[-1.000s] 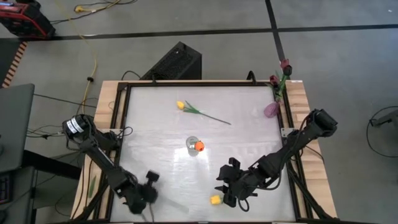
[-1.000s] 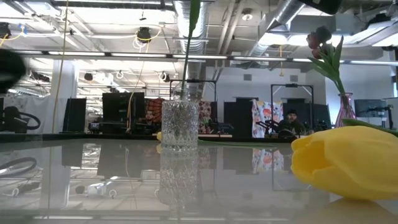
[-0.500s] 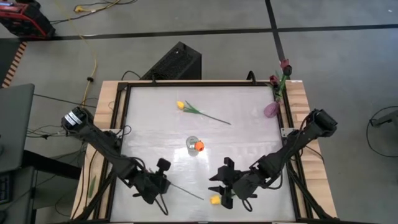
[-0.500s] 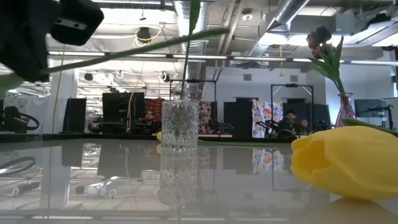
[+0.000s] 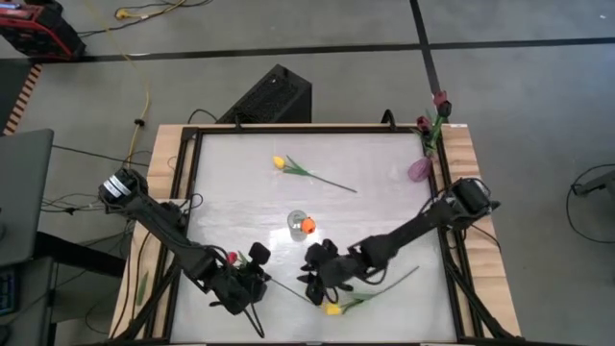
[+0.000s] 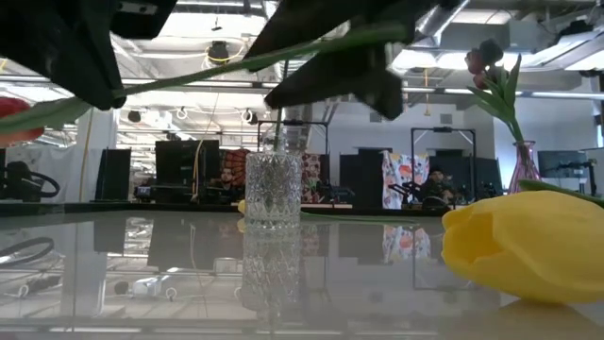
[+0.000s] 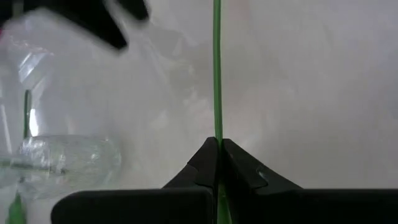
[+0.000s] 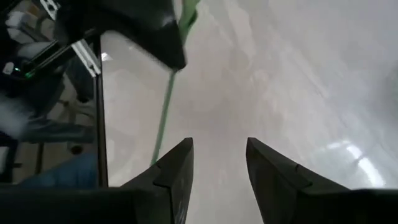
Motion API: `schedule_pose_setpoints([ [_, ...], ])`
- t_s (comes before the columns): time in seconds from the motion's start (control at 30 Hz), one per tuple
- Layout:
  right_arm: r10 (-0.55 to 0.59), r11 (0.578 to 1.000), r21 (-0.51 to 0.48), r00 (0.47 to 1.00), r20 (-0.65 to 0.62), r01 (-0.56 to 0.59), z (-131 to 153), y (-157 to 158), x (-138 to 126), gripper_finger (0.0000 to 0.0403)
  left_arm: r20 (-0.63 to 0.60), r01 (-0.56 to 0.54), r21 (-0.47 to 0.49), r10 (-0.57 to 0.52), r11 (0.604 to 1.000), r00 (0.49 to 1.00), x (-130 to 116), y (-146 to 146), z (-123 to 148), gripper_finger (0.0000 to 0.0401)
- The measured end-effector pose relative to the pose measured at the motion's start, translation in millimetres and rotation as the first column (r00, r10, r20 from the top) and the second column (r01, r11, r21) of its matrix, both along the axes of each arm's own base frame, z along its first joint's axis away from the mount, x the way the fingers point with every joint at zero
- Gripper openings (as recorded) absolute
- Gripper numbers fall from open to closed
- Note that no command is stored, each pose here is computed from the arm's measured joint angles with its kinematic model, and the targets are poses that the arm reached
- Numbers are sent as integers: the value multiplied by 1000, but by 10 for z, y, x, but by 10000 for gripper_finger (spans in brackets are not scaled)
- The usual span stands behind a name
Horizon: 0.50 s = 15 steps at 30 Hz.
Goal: Sort flowers into vase by color
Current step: Put the orange flower into the transparent vase
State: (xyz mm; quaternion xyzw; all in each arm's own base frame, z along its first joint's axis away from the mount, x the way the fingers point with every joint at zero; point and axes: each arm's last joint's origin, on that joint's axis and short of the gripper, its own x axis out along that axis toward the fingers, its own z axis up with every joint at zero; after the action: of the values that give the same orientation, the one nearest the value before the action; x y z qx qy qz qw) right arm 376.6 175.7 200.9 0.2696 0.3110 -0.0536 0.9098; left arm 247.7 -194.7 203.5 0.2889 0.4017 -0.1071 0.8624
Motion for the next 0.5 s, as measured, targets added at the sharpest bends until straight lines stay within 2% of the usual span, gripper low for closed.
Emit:
schedule_pose_setpoints([
  [0.17,77,994,74,997,20,-79,-126,-79,155,173,-39,12,54,-10,998,999,101,-70,45,0],
  [0.23,101,989,104,992,71,-108,-126,-52,202,173,-59,4,75,0,997,998,120,-59,27,0],
  [0.5,106,989,101,993,59,-111,-151,-36,196,173,-28,-10,76,12,997,1000,187,-36,47,0],
])
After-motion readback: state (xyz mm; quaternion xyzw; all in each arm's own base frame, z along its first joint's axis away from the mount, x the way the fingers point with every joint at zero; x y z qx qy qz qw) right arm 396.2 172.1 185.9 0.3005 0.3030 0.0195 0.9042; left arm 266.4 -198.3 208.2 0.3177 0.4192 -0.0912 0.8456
